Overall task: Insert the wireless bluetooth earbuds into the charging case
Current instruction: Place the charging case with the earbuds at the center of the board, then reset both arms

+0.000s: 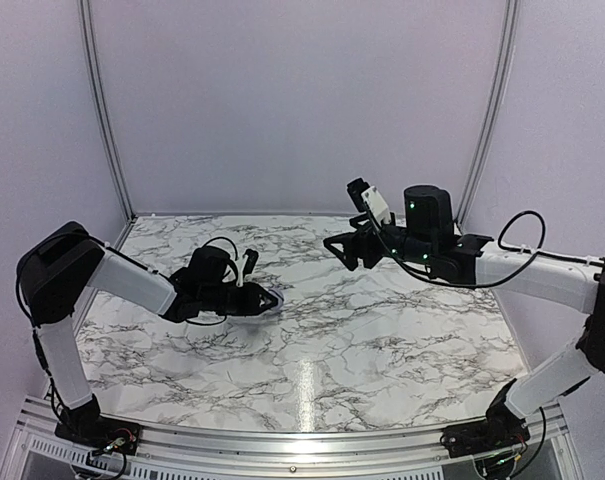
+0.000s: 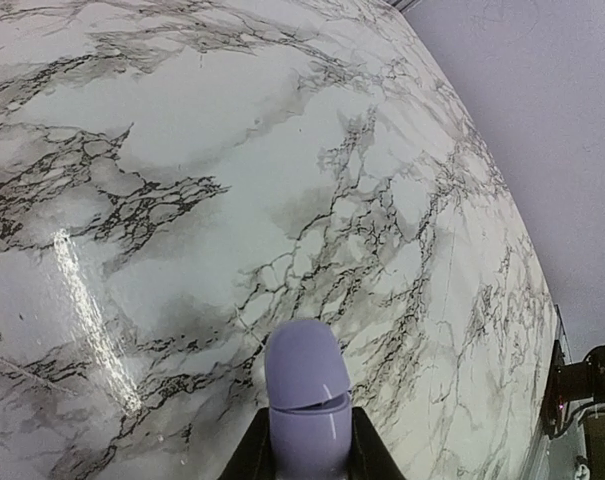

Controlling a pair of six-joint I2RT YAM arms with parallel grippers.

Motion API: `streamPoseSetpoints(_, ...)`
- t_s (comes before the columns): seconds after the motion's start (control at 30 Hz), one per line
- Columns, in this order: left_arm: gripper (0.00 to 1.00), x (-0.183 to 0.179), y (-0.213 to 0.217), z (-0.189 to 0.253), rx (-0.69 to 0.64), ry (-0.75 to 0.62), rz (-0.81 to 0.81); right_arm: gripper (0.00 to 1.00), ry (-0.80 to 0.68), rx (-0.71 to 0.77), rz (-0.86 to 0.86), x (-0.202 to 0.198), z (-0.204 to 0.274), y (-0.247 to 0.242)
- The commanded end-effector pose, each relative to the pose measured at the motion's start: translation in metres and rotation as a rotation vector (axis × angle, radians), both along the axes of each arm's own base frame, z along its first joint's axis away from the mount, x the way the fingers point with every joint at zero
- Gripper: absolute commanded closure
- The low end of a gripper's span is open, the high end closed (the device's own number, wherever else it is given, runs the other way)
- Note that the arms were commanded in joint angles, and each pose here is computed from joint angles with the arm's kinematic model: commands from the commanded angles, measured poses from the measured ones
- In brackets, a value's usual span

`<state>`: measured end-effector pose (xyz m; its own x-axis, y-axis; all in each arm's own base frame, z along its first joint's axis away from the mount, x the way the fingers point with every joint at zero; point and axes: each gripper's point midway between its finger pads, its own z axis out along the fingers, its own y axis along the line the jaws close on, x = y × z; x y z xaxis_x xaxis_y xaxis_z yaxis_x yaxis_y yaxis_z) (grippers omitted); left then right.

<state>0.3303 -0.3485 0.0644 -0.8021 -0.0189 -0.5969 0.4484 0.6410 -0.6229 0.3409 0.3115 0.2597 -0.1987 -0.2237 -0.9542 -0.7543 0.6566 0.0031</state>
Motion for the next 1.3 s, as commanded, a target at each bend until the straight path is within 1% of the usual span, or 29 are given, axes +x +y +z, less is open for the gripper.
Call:
streamPoseSetpoints(0.0,0.91,0.015,0.0,-0.002,0.029,0.002,0.027,0.08,0.022,0.066,0.049,-0.007,0.008,0.001)
streamPoseSetpoints(0.2,0.82,0.021,0.008,-0.018,0.078,0.052,0.059,0.06,0.057,0.125,0.083,-0.01,0.014,-0.002)
streamPoseSetpoints(0.4,0.81,0.023,0.013,-0.03,0.126,0.087,0.062,0.05,0.118,0.223,0.141,-0.01,0.022,-0.011)
streamPoseSetpoints(0.5,0.75,0.025,0.018,-0.036,0.165,0.095,0.076,0.03,0.136,0.245,0.172,-0.013,0.024,-0.011)
streamPoseSetpoints(0.57,0.59,0.026,0.021,-0.035,0.183,0.094,0.086,0.02,0.141,0.251,0.188,-0.016,0.025,-0.011)
streamPoseSetpoints(0.6,0.54,0.027,0.023,-0.036,0.197,0.096,0.088,0.01,0.145,0.252,0.192,-0.017,0.026,-0.01)
streamPoseSetpoints(0.67,0.49,0.028,0.026,-0.033,0.213,0.091,0.091,0.01,0.152,0.251,0.194,-0.017,0.025,-0.011)
streamPoseSetpoints(0.73,0.38,0.03,0.033,-0.029,0.251,0.086,0.111,0.01,0.161,0.255,0.195,-0.018,0.024,-0.012)
streamPoseSetpoints(0.77,0.27,0.03,0.036,-0.027,0.27,0.081,0.112,0.02,0.166,0.259,0.194,-0.018,0.024,-0.014)
streamPoseSetpoints(0.8,0.19,0.031,0.038,-0.023,0.281,0.071,0.117,0.01,0.171,0.264,0.194,-0.017,0.024,-0.015)
streamPoseSetpoints(0.87,0.09,0.03,0.044,-0.009,0.291,0.043,0.127,0.02,0.182,0.274,0.19,-0.017,0.024,-0.021)
streamPoseSetpoints(0.93,0.02,0.026,0.048,0.01,0.289,0.007,0.125,0.01,0.196,0.287,0.185,-0.017,0.023,-0.027)
streamPoseSetpoints(1.1,0.01,0.02,0.071,0.066,0.331,-0.106,0.155,0.01,0.221,0.309,0.118,-0.013,0.018,-0.048)
streamPoseSetpoints(1.17,0.01,0.018,0.086,0.087,0.338,-0.149,0.202,0.01,0.229,0.305,0.07,-0.012,0.012,-0.057)
streamPoseSetpoints(1.27,0.01,0.017,0.121,0.113,0.365,-0.216,0.339,0.02,0.225,0.286,0.005,-0.015,0.007,-0.071)
